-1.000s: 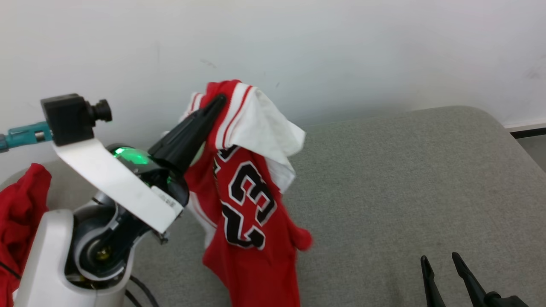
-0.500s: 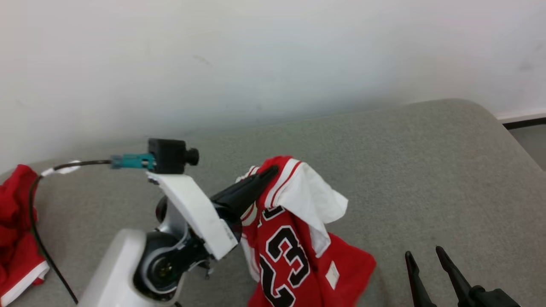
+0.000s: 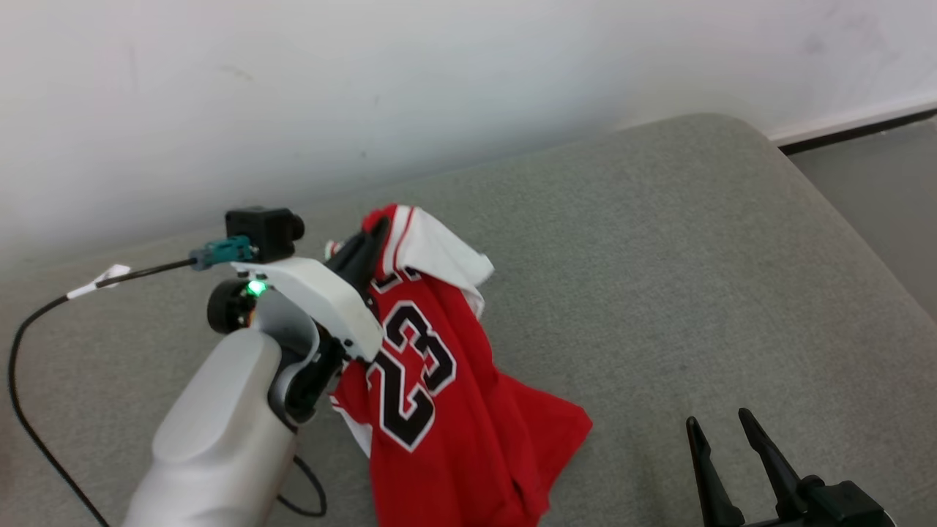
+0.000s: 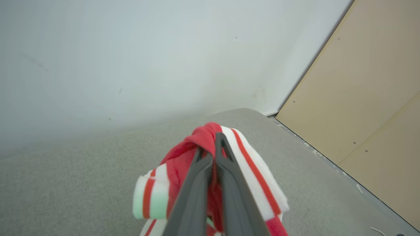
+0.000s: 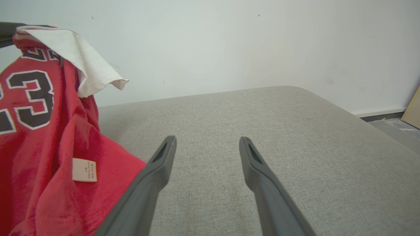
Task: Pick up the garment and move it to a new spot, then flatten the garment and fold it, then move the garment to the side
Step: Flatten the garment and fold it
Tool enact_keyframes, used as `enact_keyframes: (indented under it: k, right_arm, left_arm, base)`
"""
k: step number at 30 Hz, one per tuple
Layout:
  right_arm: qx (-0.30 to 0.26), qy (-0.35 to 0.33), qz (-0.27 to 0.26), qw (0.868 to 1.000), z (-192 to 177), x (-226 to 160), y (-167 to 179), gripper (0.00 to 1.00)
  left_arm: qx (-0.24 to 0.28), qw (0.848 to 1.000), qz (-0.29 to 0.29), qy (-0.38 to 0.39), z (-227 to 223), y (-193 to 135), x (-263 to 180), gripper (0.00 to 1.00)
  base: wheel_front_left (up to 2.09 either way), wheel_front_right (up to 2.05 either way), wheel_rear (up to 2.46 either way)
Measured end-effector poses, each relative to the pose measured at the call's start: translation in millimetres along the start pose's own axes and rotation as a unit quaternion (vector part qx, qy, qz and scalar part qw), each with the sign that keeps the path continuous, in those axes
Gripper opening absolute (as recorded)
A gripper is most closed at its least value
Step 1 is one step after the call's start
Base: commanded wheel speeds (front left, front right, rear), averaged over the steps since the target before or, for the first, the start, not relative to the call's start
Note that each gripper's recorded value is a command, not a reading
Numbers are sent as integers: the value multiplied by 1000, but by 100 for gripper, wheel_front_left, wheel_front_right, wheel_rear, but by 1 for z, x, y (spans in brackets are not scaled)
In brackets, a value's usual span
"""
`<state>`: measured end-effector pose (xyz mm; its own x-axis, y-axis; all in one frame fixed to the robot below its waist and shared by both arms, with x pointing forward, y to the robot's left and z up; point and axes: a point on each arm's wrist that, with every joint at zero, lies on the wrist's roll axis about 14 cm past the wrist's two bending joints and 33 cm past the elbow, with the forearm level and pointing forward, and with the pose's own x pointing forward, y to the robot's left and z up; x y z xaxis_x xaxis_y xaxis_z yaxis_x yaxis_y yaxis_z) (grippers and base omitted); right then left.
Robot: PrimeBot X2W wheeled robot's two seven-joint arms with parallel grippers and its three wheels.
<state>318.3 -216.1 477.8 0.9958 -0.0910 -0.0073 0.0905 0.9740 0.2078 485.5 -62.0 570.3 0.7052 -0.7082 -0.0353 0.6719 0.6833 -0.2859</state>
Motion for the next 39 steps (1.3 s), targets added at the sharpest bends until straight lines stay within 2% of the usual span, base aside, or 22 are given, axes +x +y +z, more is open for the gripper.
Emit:
enact_keyframes:
  k: [5, 6, 7, 17, 21, 24, 30, 39]
  right_arm:
    - [1, 10, -14, 1000, -5, -2, -7, 100]
    - [1, 10, -16, 1000, -6, -2, -8, 100]
    - [0, 11, -17, 1000, -6, -1, -8, 100]
    - [-2, 11, -5, 1000, -6, 9, -2, 100]
    - [-3, 8, 4, 1000, -5, 14, 3, 100]
    - [-3, 7, 8, 1000, -5, 13, 5, 100]
    - [-4, -2, 18, 1000, 0, 9, 8, 100]
    - [-6, -5, 36, 999, 1, 10, 19, 100]
  left_arm:
    - [36, 998, 17, -57, 8, 11, 22, 0]
    - [45, 997, 21, -65, 8, 13, 25, 38]
    - [52, 996, 24, -68, 7, 15, 27, 100]
    - [43, 995, 67, -61, -12, 33, 19, 100]
    - [39, 992, 72, -92, 1, 28, 9, 100]
    - [35, 992, 72, -95, -9, 21, -7, 100]
    - [42, 994, 51, -86, -35, -8, -40, 100]
    - [40, 999, -12, -12, -95, -67, -72, 100]
  base:
    - [0, 0, 0]
    - [0, 0, 0]
    - [0, 0, 0]
    - [0, 0, 0]
    - [0, 0, 0]
    - [0, 0, 0]
    - [0, 0, 0]
    - [0, 0, 0]
